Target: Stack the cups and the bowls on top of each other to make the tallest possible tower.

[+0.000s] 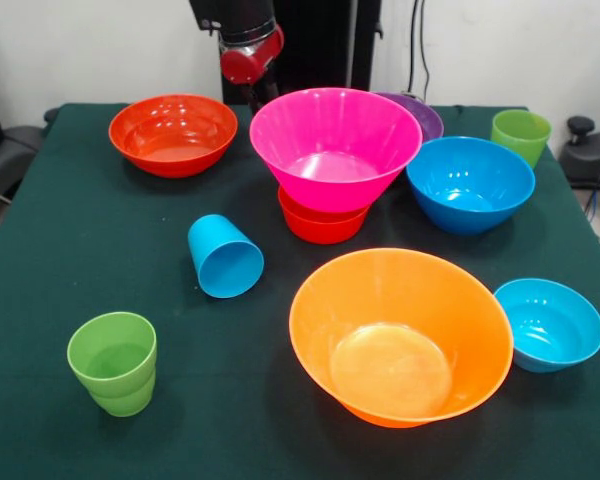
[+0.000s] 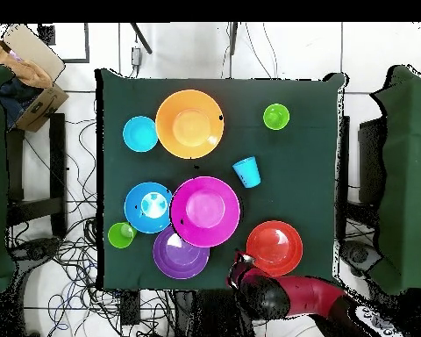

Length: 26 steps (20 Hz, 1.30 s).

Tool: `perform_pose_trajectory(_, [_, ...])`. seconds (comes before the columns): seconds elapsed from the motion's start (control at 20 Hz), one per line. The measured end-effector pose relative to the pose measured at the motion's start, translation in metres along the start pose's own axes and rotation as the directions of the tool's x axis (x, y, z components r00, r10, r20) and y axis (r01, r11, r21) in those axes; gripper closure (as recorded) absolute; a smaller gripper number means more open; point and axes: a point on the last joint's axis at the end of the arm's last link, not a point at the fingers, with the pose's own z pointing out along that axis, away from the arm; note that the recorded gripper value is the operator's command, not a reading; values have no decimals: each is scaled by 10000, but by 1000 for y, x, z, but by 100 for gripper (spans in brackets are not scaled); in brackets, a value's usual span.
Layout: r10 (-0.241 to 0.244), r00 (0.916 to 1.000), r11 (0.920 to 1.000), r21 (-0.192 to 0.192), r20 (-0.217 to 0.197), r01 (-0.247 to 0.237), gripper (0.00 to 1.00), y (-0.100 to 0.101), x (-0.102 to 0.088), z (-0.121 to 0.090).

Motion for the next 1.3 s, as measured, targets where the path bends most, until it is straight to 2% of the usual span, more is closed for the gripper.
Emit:
perform_pose_trajectory(0.05, [-170, 9997, 9996, 242, 160, 166, 0, 1, 2, 2])
perform_pose_trajectory(0.25, [-513, 9982, 9968, 631, 299, 493, 0, 0, 4, 2])
perform_pose_trajectory(0.45, [-685, 9973, 9946, 798, 273, 661, 0, -4, 2, 0])
perform_pose_trajectory(0.75, [-1168, 9931, 9862, 1193, 111, 1146, 0, -15, -10, -3])
perform_pose_trajectory(1.05, [-1684, 9852, 9726, 1570, -324, 1715, 0, -26, -18, -4])
perform_pose_trajectory(1.1, [-1878, 9802, 9670, 1632, -632, 1958, 0, -29, -18, -3])
perform_pose_trajectory(1.3, [-2222, 9672, 9546, 1744, -1229, 2415, 0, -35, -18, -4])
